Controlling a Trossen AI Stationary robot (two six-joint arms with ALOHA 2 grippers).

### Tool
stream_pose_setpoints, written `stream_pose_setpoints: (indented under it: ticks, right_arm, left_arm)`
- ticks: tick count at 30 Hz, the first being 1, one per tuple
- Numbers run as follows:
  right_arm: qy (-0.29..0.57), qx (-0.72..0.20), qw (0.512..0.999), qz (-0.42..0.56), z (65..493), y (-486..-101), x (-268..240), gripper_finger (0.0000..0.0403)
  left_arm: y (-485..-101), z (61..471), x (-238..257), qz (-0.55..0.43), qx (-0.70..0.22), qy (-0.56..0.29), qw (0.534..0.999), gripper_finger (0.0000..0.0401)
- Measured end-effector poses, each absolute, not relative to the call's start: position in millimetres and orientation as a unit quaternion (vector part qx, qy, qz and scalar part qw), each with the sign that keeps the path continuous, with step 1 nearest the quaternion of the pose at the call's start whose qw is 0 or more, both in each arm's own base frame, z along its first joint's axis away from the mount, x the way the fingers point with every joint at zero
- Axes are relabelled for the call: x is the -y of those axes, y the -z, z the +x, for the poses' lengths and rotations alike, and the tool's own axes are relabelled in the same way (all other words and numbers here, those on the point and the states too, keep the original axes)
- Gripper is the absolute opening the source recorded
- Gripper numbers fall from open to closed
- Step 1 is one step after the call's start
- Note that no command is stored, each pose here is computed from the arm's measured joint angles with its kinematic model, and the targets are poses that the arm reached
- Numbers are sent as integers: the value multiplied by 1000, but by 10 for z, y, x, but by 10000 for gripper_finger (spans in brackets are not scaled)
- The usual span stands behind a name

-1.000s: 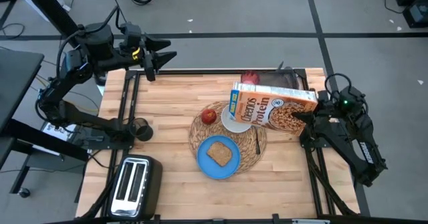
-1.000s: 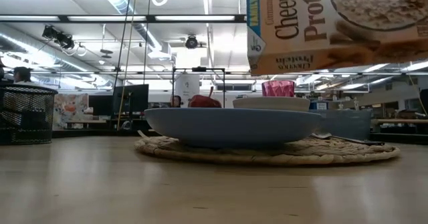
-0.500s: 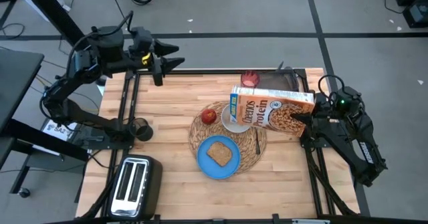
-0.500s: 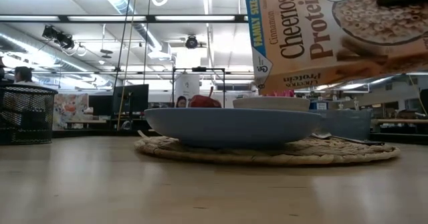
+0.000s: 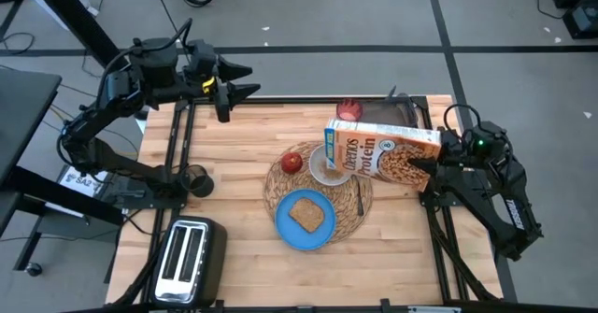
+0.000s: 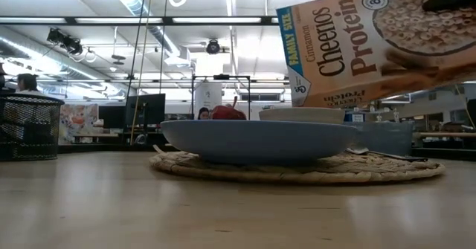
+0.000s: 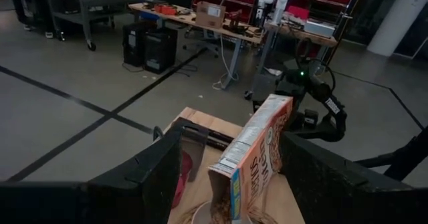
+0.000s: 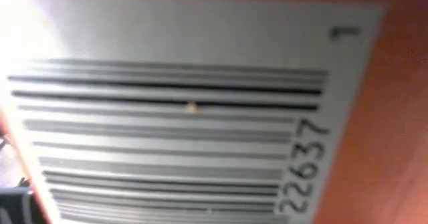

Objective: Arrange a breakfast setting
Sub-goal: Pour the cereals from the cereal box into the white bowl

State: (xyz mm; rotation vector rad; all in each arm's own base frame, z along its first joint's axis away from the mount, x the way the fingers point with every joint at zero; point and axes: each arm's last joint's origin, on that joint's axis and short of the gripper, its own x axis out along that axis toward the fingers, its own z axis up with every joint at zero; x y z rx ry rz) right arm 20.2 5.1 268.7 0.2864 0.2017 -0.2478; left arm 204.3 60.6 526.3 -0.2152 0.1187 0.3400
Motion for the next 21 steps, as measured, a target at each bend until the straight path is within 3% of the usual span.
stream_pose_setpoints:
  ticks: [21]
  right_arm:
    - [135, -115, 975, 137, 161, -2862, -103, 242]
  left_arm:
    - [-5022, 2308, -665, -127, -142, -174, 966, 254]
